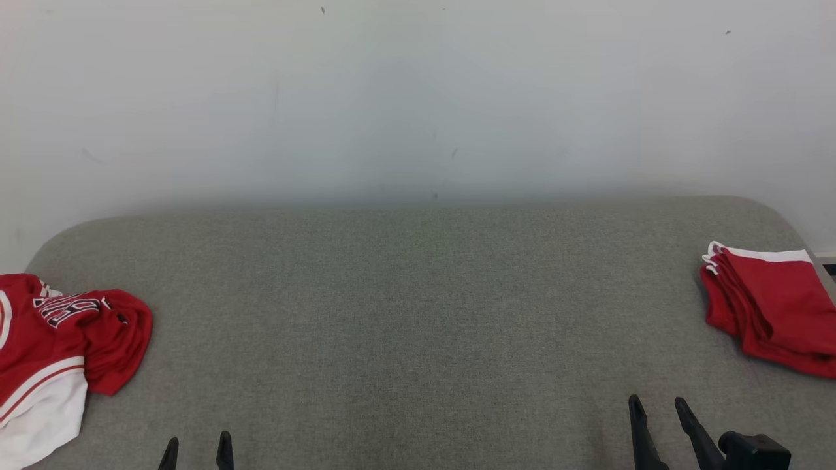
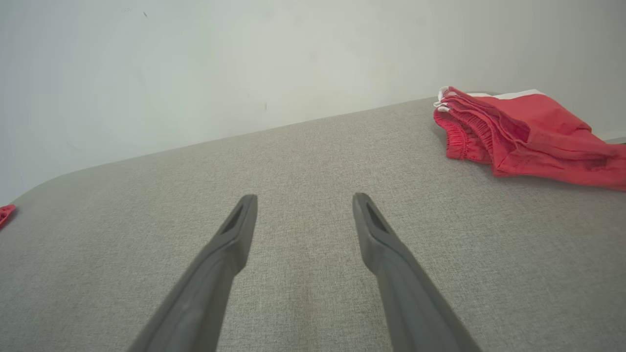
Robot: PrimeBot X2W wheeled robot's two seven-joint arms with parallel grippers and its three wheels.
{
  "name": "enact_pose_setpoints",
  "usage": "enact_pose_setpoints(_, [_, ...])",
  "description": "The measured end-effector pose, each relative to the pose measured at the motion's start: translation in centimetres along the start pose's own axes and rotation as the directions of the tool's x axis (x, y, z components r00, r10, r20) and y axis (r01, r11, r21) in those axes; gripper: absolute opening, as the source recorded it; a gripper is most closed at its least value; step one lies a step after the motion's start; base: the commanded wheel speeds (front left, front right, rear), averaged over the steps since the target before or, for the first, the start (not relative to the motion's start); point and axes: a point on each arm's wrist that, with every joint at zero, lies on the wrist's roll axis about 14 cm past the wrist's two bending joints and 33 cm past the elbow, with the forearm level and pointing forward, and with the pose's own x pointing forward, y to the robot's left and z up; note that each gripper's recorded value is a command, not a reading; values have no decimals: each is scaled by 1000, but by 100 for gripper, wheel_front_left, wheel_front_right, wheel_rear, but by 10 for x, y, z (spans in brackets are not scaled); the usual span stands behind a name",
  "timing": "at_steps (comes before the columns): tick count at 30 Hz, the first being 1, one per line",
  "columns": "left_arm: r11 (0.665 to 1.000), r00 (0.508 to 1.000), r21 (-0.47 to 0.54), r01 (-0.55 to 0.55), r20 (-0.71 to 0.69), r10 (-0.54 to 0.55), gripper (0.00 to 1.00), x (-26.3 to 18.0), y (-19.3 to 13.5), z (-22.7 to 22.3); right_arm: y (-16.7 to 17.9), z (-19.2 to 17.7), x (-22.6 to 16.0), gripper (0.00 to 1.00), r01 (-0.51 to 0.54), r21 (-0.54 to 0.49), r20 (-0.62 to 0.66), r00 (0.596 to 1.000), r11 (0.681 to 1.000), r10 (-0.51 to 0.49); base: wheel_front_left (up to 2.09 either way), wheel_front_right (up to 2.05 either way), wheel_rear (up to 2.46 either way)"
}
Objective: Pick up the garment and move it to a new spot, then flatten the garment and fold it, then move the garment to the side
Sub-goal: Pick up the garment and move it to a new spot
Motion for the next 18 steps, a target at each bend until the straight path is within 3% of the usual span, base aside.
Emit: enact_pose_setpoints(18, [993, 993, 12, -118, -4, 118, 100, -33, 35, -2, 43, -18, 16, 100, -135, -15, -65, 989, 991, 134, 0, 0, 0])
